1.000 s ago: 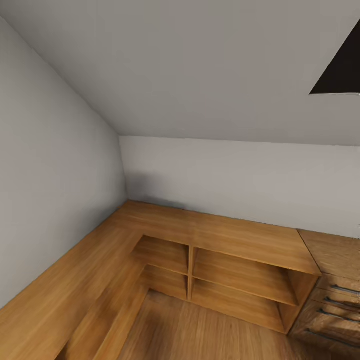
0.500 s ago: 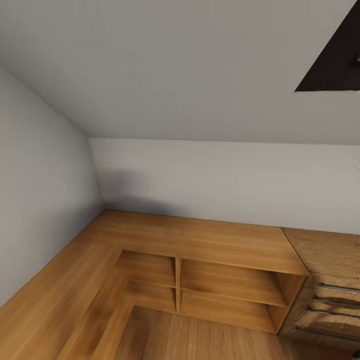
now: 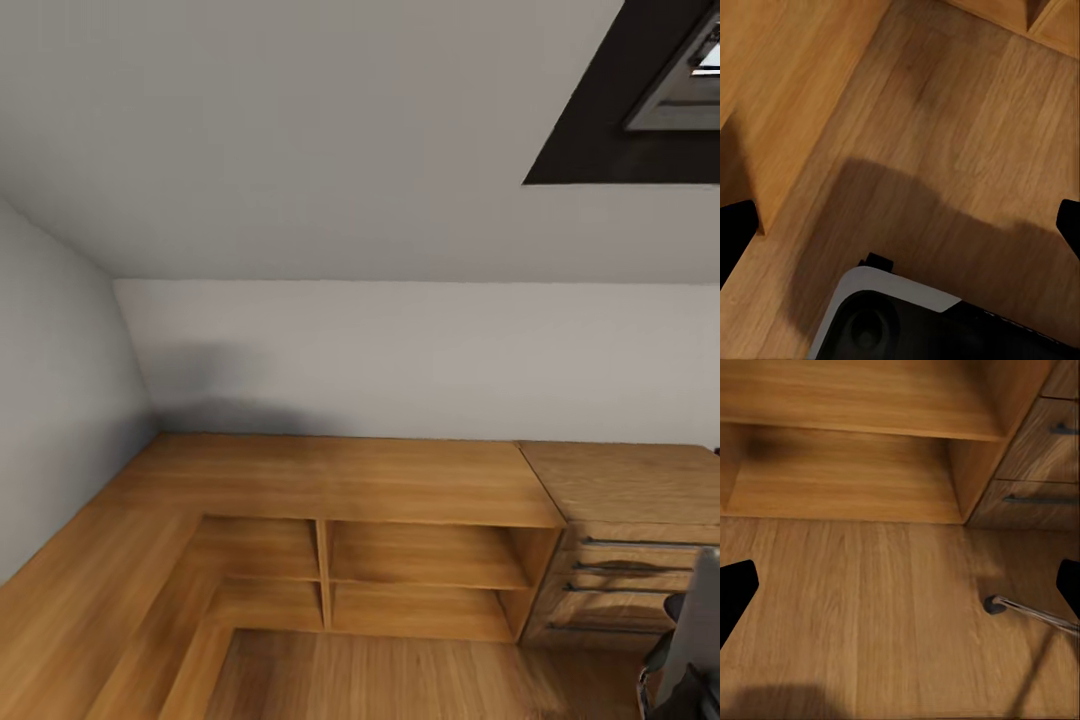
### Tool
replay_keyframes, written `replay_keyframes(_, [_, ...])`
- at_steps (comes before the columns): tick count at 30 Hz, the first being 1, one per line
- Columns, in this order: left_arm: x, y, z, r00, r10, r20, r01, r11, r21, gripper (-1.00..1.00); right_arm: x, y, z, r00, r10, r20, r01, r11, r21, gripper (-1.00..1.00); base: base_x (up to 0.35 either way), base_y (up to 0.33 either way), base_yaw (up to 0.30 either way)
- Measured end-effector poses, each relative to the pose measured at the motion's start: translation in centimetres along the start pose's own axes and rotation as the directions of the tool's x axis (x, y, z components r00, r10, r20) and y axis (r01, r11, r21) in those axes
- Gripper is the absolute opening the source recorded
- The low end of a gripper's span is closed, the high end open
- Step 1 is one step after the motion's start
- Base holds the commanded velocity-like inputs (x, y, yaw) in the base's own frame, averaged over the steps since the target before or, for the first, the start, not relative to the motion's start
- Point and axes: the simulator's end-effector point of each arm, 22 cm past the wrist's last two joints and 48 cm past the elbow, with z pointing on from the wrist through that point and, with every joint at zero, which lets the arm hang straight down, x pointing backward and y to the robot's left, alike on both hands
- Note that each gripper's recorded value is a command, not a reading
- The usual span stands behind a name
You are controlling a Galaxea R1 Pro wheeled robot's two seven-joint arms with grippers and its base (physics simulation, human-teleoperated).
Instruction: In the bedroom, organize the workspace by keeping the computer under the desk, ensuring the monitor is on the desk, placing the keyboard on the desk next to the monitor, placing the mouse on the desk next to the keyboard, moving the folder from the swivel chair onto the desk next to the mouse, stacking the notebook on top of the folder with the pen on top of the notebook, and positioning the swivel chair next to the desk.
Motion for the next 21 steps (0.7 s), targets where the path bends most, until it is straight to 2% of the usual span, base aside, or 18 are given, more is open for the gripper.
replay_keyframes(7, [0.0, 0.01, -0.01, 1.0, 0.0, 0.0, 0.0, 1.0, 0.0, 1.0, 0.0, -0.01, -0.01, 1.0, 0.0, 0.0, 0.0, 1.0, 0.0, 1.0, 0.058, 0.0, -0.292])
replay_keyframes(21, [0.19, 0.07, -0.04, 1.0, 0.001, -0.004, -0.001, 1.0, -0.002, 1.0, 0.19, -0.02, -0.07, 1.0, 0.0, -0.005, 0.0, 1.0, 0.0, 1.0, 0.291, 0.0, -0.262])
